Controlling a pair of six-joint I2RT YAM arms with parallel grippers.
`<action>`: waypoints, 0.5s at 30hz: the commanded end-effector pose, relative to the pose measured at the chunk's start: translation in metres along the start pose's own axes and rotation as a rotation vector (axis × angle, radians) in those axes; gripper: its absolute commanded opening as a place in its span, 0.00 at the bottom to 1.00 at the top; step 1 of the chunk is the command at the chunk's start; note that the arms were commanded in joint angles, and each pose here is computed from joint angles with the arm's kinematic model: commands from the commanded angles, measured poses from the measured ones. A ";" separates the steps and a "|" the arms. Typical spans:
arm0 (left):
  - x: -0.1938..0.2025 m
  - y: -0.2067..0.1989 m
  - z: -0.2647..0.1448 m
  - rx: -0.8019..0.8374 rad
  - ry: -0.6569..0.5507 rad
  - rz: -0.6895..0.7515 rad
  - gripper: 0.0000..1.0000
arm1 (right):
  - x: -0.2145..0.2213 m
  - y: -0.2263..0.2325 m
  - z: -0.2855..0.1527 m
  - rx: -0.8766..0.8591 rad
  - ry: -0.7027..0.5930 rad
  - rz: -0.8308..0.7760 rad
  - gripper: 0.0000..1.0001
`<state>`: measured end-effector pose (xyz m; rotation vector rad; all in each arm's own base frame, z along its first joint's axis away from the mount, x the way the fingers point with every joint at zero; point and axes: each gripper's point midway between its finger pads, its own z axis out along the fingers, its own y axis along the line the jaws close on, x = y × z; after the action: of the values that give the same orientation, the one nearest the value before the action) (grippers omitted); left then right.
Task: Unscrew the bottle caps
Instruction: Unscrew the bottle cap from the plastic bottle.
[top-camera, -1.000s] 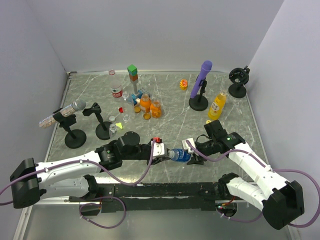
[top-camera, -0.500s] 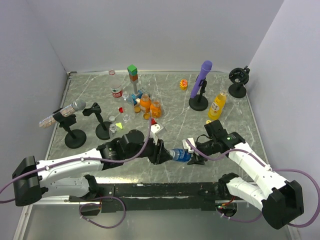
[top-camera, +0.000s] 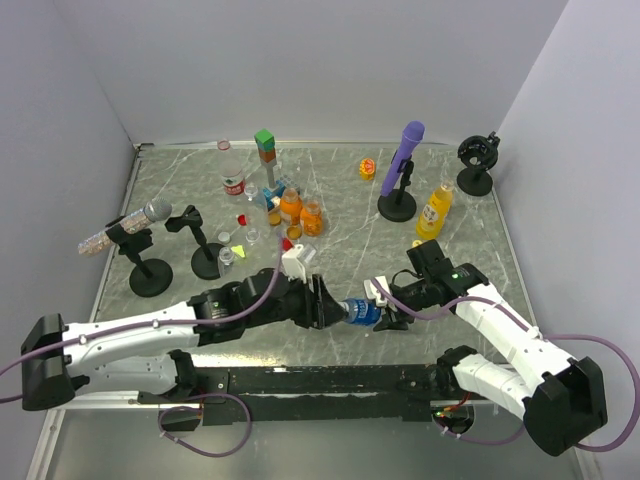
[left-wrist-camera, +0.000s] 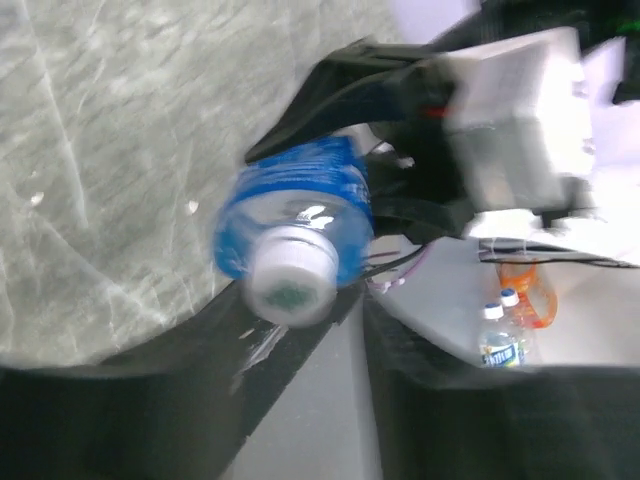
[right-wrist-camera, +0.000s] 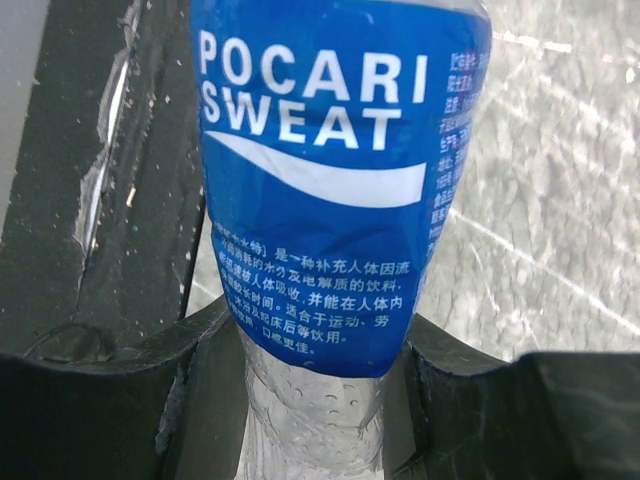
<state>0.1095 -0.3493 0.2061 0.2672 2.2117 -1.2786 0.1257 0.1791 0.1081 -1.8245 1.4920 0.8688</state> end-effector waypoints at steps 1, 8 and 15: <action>-0.029 -0.045 -0.025 0.197 -0.124 0.018 0.66 | -0.002 -0.006 0.000 0.010 -0.003 -0.031 0.18; -0.025 -0.047 -0.061 0.360 -0.221 0.397 0.98 | -0.003 -0.006 0.000 0.008 -0.005 -0.032 0.18; -0.009 -0.021 -0.059 0.412 -0.299 0.954 0.97 | -0.003 -0.005 0.000 0.009 -0.006 -0.035 0.19</action>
<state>0.0841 -0.3063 0.2450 0.7875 1.5611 -1.2772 0.1285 0.1764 0.1044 -1.8328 1.5153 0.8454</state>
